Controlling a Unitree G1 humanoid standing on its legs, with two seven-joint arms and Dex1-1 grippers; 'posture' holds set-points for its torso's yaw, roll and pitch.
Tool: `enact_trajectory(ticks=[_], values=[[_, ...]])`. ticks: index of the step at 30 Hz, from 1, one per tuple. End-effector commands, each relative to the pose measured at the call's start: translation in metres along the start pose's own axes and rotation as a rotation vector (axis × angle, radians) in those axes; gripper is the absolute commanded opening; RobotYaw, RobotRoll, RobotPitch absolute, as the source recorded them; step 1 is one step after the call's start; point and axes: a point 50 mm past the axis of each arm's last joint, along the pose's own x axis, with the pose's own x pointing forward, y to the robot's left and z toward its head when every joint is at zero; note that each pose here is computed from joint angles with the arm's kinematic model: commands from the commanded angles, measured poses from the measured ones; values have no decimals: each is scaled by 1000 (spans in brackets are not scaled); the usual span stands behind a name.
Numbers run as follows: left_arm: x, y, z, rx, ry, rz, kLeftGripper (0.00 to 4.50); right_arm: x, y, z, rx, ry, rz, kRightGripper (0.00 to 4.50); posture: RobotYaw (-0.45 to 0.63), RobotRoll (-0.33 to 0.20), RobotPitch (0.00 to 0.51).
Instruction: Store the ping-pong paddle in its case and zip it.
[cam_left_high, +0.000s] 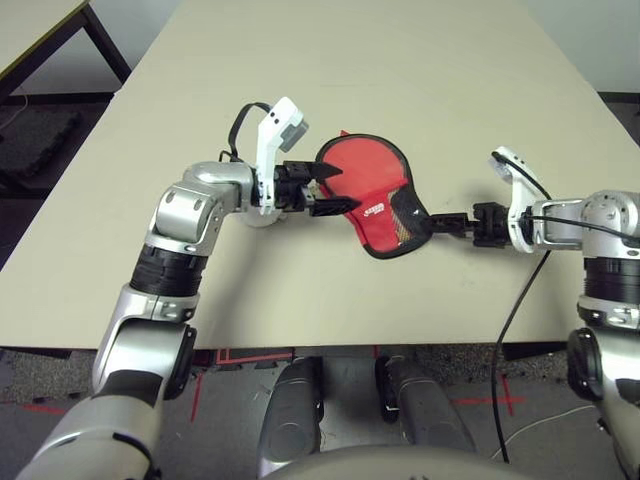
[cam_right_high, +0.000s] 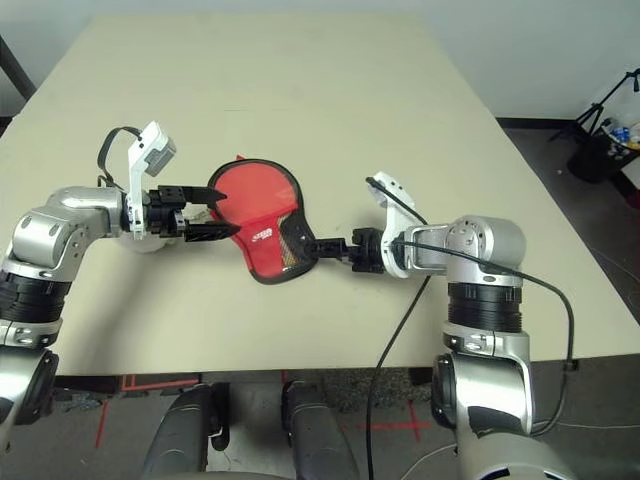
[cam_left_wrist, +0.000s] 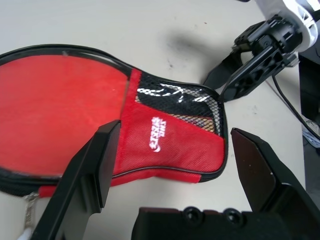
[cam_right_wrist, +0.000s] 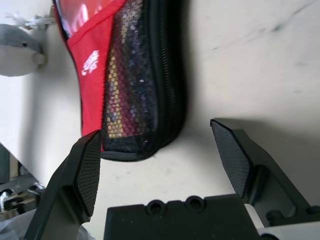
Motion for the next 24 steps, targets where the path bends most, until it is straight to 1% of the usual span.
enact_trajectory(ticks=[1,5,11,15,22,24], values=[[4,-3,0,4,6,-14,4500,5,1,-3,39,-3,14,4476,11,0,163],[5,-3,1,2,2,-13,4500,8,2,-4,52,-4,24,4476,10,0,165],[6,-2,1,-2,-3,-8,4500,17,4,-6,118,-10,80,4476,11,0,168],[6,-2,1,-4,-5,-6,4500,29,9,-9,176,-8,138,4476,13,0,170],[6,-3,-1,-10,-9,0,4500,49,23,-12,217,29,201,4476,16,0,173],[6,-2,-1,-11,-9,3,4500,54,26,-13,228,39,204,4089,18,0,171]])
